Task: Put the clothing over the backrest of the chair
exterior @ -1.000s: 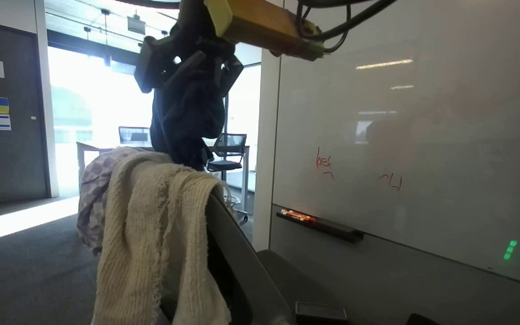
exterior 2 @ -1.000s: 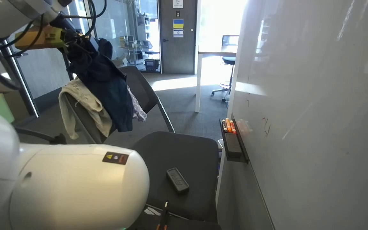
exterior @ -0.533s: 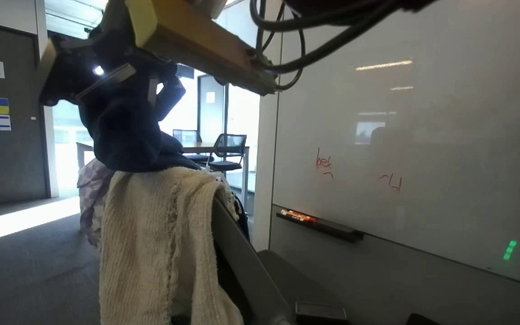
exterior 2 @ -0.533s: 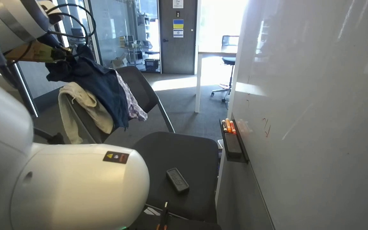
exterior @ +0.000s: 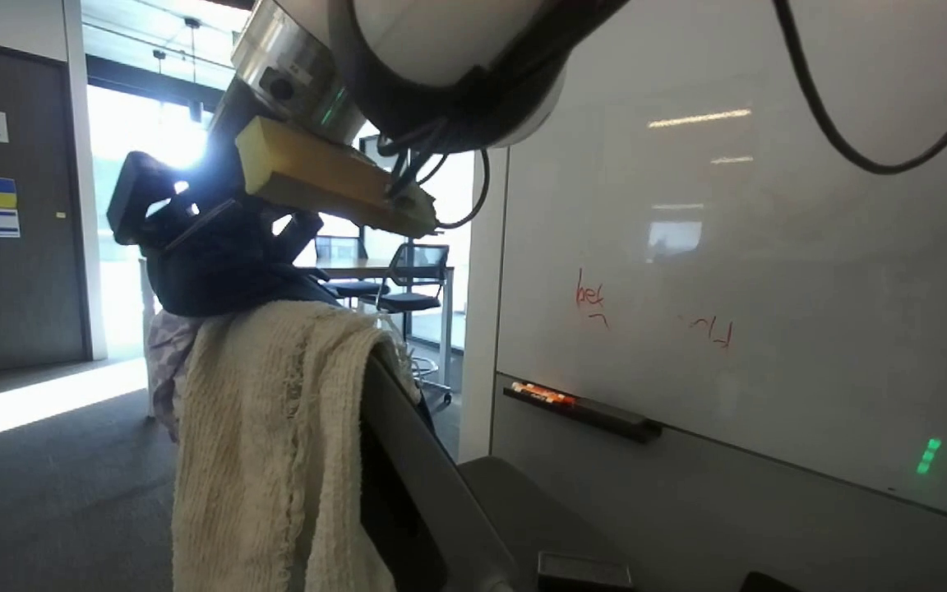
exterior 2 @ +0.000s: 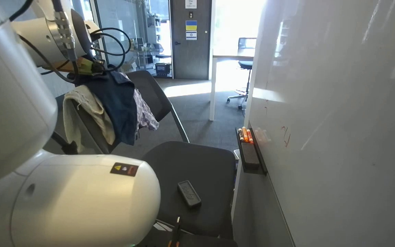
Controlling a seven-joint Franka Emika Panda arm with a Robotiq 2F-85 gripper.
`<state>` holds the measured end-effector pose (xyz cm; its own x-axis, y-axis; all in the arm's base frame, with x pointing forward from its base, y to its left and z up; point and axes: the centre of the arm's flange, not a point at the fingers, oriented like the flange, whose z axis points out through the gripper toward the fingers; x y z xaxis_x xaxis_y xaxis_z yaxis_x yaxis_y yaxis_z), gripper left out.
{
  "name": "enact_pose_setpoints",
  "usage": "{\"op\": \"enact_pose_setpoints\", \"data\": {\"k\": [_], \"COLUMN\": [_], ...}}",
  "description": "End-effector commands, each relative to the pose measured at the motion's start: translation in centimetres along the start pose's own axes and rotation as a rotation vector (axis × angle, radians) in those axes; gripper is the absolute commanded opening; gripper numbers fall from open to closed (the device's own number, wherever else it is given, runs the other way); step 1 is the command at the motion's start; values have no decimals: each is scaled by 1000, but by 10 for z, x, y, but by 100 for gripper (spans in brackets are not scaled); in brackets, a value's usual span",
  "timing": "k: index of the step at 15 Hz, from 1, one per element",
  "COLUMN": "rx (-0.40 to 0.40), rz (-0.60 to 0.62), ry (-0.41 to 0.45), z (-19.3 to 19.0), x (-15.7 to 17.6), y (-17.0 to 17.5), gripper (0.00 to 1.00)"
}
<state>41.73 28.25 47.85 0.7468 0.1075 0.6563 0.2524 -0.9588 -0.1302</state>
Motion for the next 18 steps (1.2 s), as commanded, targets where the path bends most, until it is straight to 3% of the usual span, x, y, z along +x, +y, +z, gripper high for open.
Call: {"op": "enact_pose_setpoints", "data": {"k": [1,3,4,8,12,14,18], "rx": [92,96,93,81,93,61,-55], "rz": [-22,-48,-60,-82,-72,-46,18], "ry": [-68,-67,-57,3,65,62,9], "z": [8,7,1,-26,-79,-104,-137], "x": [16,15,16,22,22,20,24], "y": [-6,-13,-16,-22,-24,-23,23], "gripper": [83,99,100,100,100,100,100]}}
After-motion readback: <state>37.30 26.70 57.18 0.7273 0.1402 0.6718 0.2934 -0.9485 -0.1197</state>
